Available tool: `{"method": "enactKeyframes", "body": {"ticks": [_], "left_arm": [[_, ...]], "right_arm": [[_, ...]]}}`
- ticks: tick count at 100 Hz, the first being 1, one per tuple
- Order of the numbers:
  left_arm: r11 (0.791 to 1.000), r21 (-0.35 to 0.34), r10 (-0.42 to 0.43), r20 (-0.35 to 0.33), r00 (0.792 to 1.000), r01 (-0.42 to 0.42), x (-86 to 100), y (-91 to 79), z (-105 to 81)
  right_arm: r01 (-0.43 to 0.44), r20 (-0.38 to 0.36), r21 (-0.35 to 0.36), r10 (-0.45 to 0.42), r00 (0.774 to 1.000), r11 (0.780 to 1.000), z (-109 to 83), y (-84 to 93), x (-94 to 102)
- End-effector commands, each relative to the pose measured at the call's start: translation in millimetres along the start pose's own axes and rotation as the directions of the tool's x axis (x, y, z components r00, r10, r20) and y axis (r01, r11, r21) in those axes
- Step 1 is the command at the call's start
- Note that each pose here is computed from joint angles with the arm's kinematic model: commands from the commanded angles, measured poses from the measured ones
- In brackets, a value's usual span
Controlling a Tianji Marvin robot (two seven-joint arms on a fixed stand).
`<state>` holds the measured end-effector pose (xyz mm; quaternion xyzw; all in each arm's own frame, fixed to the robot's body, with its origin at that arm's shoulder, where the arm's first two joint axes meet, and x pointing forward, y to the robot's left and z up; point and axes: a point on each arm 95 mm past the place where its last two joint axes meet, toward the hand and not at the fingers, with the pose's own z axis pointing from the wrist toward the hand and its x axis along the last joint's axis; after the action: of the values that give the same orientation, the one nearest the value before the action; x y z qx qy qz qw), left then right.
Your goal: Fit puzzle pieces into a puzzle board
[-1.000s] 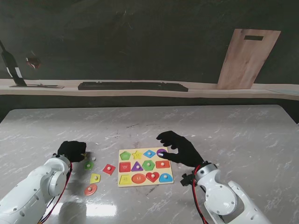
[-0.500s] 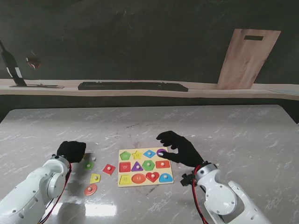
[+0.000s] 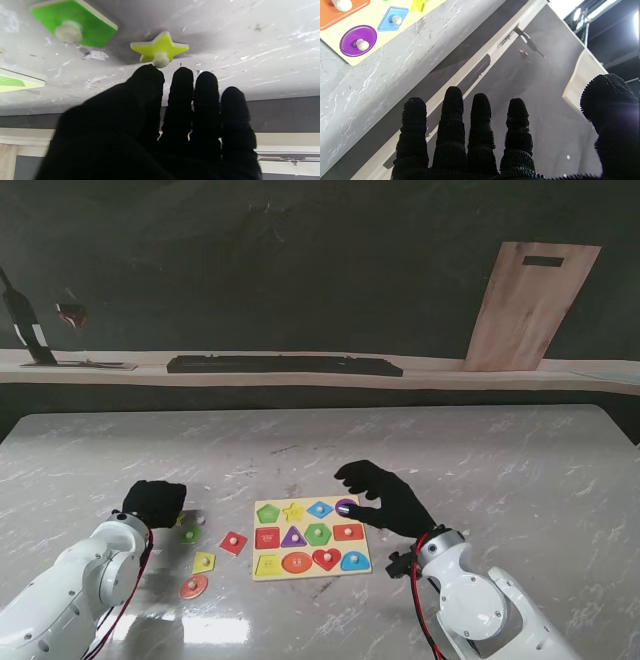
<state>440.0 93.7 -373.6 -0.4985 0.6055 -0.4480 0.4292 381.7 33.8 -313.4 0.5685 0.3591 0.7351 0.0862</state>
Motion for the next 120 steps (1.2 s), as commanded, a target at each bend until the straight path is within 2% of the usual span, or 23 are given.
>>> {"method": "enactKeyframes", "body": {"ticks": [1, 14, 36, 120], "left_arm": [[1.0, -0.005, -0.003, 0.001, 1.0, 0.003, 1.9, 1.6, 1.0], [1.0, -0.016, -0.002, 0.012, 1.0, 0.002, 2.5, 5.7, 2.1], [1.0, 0.011, -0.009, 0.033, 0.999, 0.009, 2.5, 10.2, 0.9], [0.998, 0.021, -0.068, 0.059, 0.996, 0.067, -1.4, 7.5, -7.2]], "right_arm": [[-0.002, -0.002, 0.002, 0.002, 1.0, 1.0, -1.5, -2.8, 1.1], [-0.002, -0.002, 0.001, 0.002, 1.0, 1.0, -1.7, -2.4, 1.1], [0.0, -0.003, 0.002, 0.0, 1.0, 1.0, -2.1, -2.3, 0.9], [0.001, -0.002, 0.005, -0.001, 1.0, 1.0, -2.0, -2.8, 0.7]]}}
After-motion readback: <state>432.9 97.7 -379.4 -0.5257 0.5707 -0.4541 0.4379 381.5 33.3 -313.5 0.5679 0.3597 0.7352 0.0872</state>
